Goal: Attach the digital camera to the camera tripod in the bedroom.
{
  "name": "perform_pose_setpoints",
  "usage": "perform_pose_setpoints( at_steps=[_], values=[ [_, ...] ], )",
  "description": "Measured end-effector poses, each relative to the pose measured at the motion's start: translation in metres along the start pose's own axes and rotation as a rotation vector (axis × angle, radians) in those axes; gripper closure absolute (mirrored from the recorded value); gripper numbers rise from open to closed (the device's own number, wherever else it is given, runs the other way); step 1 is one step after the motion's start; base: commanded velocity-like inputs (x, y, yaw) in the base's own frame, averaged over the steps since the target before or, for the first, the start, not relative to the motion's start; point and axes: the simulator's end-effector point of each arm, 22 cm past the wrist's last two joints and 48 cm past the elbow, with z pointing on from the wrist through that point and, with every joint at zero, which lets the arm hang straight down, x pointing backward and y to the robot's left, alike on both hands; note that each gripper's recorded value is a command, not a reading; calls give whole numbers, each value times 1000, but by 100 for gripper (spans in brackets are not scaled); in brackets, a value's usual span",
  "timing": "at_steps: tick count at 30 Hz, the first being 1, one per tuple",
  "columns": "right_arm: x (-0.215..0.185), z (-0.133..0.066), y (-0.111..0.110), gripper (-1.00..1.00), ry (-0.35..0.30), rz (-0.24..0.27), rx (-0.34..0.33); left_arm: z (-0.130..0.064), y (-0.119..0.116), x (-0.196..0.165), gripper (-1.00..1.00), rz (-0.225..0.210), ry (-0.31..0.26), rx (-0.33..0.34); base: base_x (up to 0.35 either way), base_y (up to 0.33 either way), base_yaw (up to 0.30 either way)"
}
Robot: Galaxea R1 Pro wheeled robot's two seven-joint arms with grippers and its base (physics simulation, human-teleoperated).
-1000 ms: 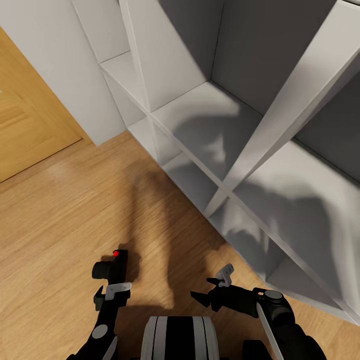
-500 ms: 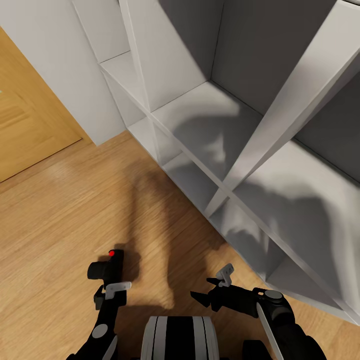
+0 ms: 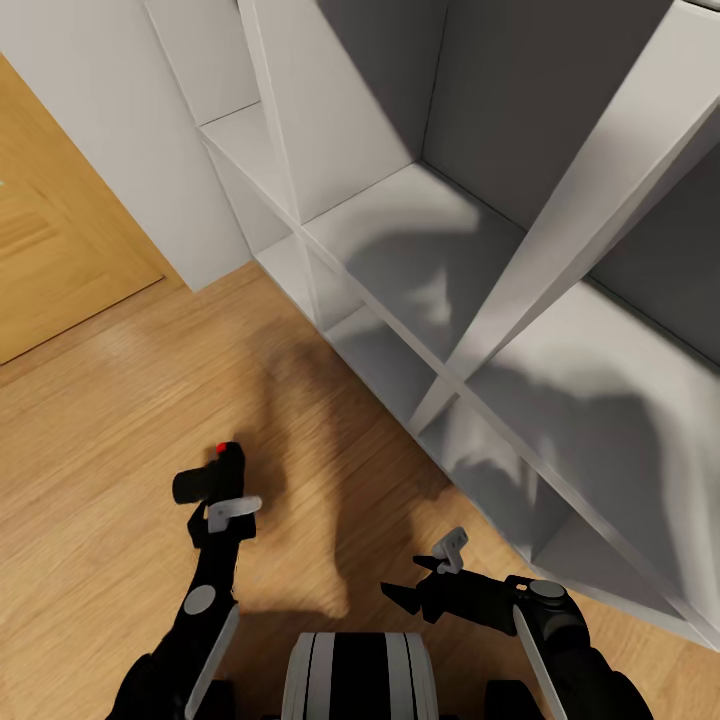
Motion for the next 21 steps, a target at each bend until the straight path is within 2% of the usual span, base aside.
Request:
perform_pose_setpoints(
  at_steps=[1,3,9,21],
  values=[
    [0,0,0,-100,0,0,0,0,-1,-5,100,-1,3,1,0,0,0],
    [0,0,0,-100,0,0,0,0,-2,-9,100,10,46,2,0,0,0],
    [0,0,0,-100,0,0,0,-1,-2,-8,100,20,80,3,0,0,0],
    [-3,-2,2,-100,-5,-6,1,-2,-2,-13,100,21,75,3,0,0,0]
  ],
)
